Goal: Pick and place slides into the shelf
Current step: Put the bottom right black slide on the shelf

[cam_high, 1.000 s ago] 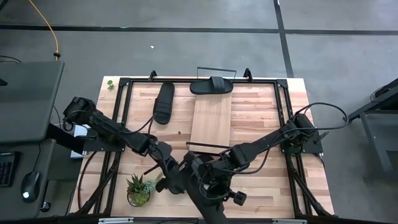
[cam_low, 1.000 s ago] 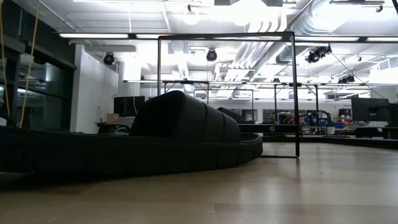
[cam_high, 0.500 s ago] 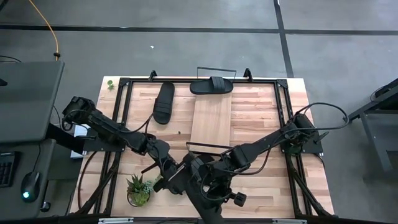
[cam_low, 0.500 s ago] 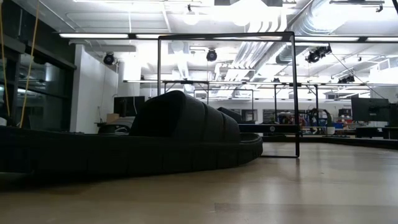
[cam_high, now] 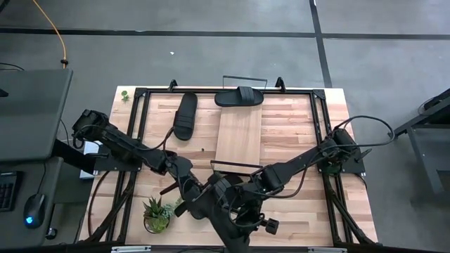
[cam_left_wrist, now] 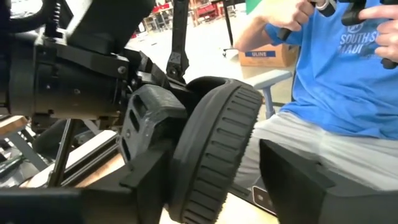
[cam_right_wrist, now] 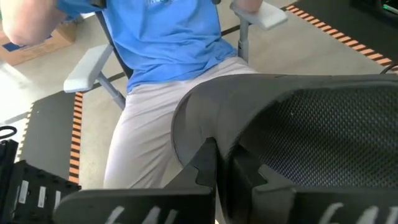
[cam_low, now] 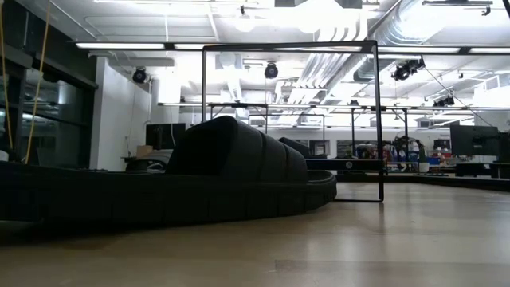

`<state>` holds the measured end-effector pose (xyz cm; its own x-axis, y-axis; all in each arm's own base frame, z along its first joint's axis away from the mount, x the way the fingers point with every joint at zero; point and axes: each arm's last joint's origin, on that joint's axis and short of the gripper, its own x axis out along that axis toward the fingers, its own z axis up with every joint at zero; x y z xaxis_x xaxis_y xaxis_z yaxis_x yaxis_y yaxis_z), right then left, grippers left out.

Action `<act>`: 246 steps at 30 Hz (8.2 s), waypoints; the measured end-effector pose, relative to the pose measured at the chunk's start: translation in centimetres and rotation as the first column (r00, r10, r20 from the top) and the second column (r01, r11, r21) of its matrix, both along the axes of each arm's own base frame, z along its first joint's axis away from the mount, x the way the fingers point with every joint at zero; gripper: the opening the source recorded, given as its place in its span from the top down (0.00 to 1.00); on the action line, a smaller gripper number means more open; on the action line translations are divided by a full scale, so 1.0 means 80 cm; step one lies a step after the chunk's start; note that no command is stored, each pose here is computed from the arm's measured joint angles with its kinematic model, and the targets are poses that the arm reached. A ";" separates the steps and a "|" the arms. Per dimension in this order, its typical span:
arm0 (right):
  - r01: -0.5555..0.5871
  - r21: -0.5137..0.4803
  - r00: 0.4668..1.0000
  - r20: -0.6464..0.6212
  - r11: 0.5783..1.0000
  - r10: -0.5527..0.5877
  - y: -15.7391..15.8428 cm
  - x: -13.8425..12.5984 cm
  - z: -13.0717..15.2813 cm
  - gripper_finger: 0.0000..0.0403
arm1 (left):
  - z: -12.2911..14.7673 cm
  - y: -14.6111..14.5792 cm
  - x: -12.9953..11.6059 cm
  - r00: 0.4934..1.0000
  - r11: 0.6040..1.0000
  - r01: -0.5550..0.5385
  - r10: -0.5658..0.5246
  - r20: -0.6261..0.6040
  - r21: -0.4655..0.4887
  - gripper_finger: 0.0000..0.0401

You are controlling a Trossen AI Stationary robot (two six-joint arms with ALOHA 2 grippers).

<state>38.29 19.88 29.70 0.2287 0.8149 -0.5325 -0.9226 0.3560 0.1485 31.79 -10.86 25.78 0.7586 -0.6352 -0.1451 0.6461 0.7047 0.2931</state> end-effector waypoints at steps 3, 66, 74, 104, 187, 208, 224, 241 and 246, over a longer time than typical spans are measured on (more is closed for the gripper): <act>0.004 -0.002 1.000 0.004 1.000 -0.004 0.000 0.000 0.000 1.00 | 0.000 0.001 0.000 1.000 1.000 -0.003 0.003 0.002 0.000 0.55; 0.549 -0.259 0.835 0.121 0.795 -0.537 -0.099 -0.058 0.095 0.65 | 0.045 -0.014 -0.082 0.940 0.827 -0.336 0.322 0.111 0.450 0.86; 0.555 -0.308 0.819 0.036 0.773 -0.573 -0.101 -0.065 0.088 0.65 | 0.073 0.004 -0.104 0.902 0.737 -0.432 0.349 0.254 0.520 0.86; 0.832 -0.422 0.478 0.215 0.361 -0.852 -0.126 -0.100 0.105 0.65 | 0.078 0.215 -0.131 0.825 0.724 -0.565 0.506 0.252 0.395 0.89; 0.973 0.171 -0.014 -0.628 -0.155 -0.778 -0.432 -0.136 0.172 0.65 | 0.107 0.219 -0.192 0.688 0.171 -0.724 0.249 0.682 0.668 0.87; 0.974 0.147 -0.035 -0.651 -0.171 -0.758 -0.437 -0.144 0.171 0.65 | 0.106 0.220 -0.192 0.692 0.174 -0.719 0.262 0.672 0.673 0.87; 0.973 0.160 -0.029 -0.637 -0.168 -0.770 -0.429 -0.150 0.178 0.65 | 0.108 0.220 -0.192 0.682 0.169 -0.730 0.258 0.685 0.663 0.87; 0.966 0.211 0.010 -0.608 -0.150 -0.794 -0.428 -0.131 0.177 0.65 | 0.109 0.219 -0.192 0.685 0.188 -0.728 0.240 0.688 0.659 0.87; 0.968 0.200 -0.004 -0.595 -0.153 -0.803 -0.432 -0.126 0.172 0.66 | 0.109 0.219 -0.192 0.684 0.187 -0.728 0.244 0.687 0.659 0.87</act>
<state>28.17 -14.65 43.48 0.9220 -0.0019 -0.3873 0.3104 0.6014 0.7361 16.45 6.66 34.48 0.9772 0.2041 0.0582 -0.0616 0.0102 0.9980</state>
